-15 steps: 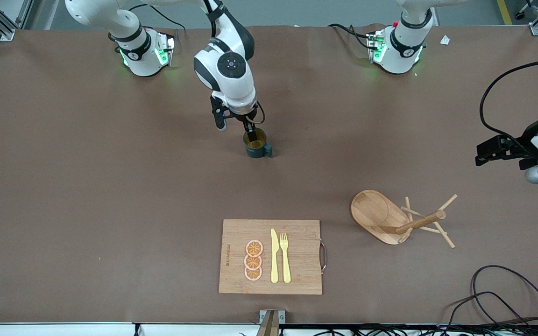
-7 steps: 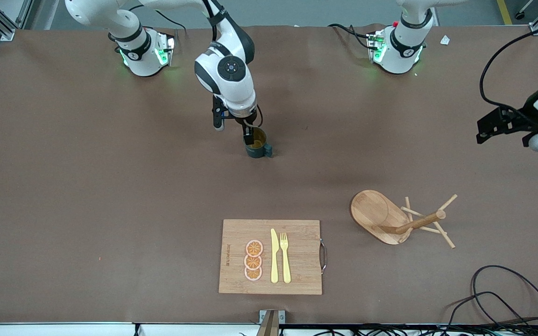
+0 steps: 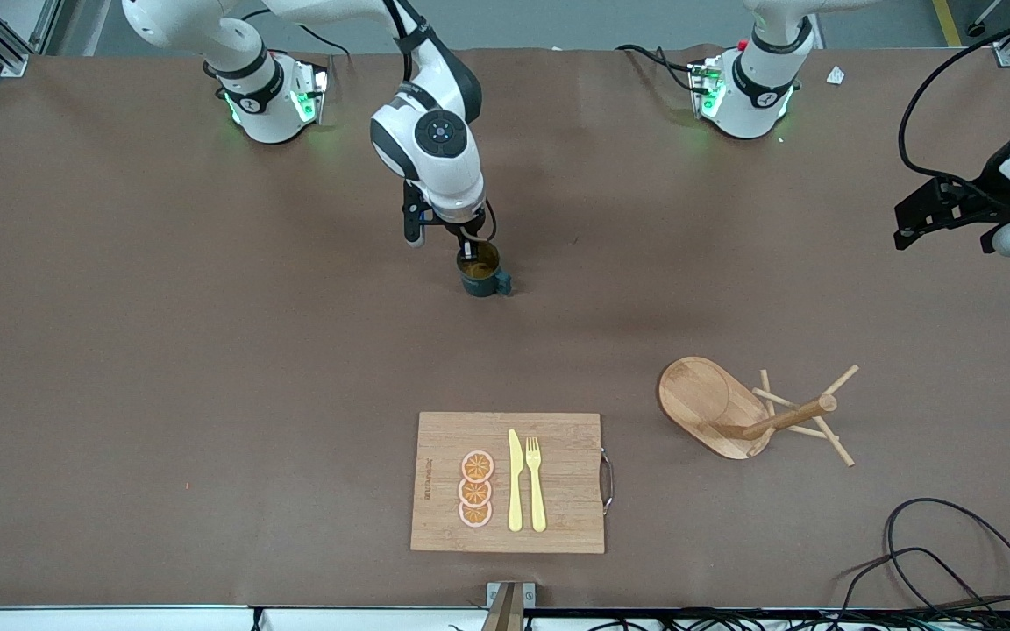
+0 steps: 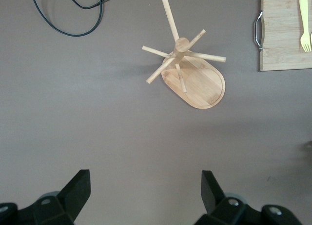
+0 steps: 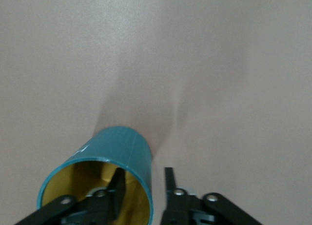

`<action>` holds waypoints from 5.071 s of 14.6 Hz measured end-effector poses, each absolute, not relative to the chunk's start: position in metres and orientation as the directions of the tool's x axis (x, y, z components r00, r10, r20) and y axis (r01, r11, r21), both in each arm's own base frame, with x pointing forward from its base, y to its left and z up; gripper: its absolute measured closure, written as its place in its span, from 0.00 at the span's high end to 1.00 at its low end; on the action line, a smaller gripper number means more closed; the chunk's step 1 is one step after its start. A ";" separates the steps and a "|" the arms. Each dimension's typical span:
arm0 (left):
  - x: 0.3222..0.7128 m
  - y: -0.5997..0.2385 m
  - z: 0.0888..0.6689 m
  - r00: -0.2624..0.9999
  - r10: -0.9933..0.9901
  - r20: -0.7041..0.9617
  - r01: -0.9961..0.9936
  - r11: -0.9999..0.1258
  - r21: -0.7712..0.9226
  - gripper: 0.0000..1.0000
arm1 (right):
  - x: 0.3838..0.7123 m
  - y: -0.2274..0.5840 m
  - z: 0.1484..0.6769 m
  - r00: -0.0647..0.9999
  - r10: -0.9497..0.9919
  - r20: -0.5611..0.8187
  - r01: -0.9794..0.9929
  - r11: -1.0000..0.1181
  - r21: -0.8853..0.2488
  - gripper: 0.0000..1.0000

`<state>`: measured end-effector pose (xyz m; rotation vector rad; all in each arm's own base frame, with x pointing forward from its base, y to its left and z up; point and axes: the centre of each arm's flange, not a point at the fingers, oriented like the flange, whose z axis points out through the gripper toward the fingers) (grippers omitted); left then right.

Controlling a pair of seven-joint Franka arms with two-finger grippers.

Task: Transfer cup from left to right arm and place
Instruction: 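Grasp the mug with the right gripper while the left gripper releases, withdraws, then carry the mug with the right gripper away from the stand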

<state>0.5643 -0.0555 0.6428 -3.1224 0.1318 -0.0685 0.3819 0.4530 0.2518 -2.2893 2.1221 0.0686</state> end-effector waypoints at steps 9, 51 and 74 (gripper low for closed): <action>0.566 -0.059 0.635 0.997 -0.078 0.028 -0.080 -0.996 0.043 1.00 | 0.383 0.455 0.252 0.252 -0.967 -0.048 -0.968 -0.252 0.001 0.05; 0.579 -0.049 0.637 0.993 -0.059 0.102 -0.064 -0.997 0.047 1.00 | 0.547 -0.002 0.299 -0.170 0.985 -0.030 0.984 0.168 -0.061 0.05; 0.579 -0.049 0.636 0.993 -0.058 0.102 -0.063 -0.997 0.047 1.00 | 0.562 -0.033 0.247 -0.643 0.765 -0.024 0.765 0.644 -0.001 0.23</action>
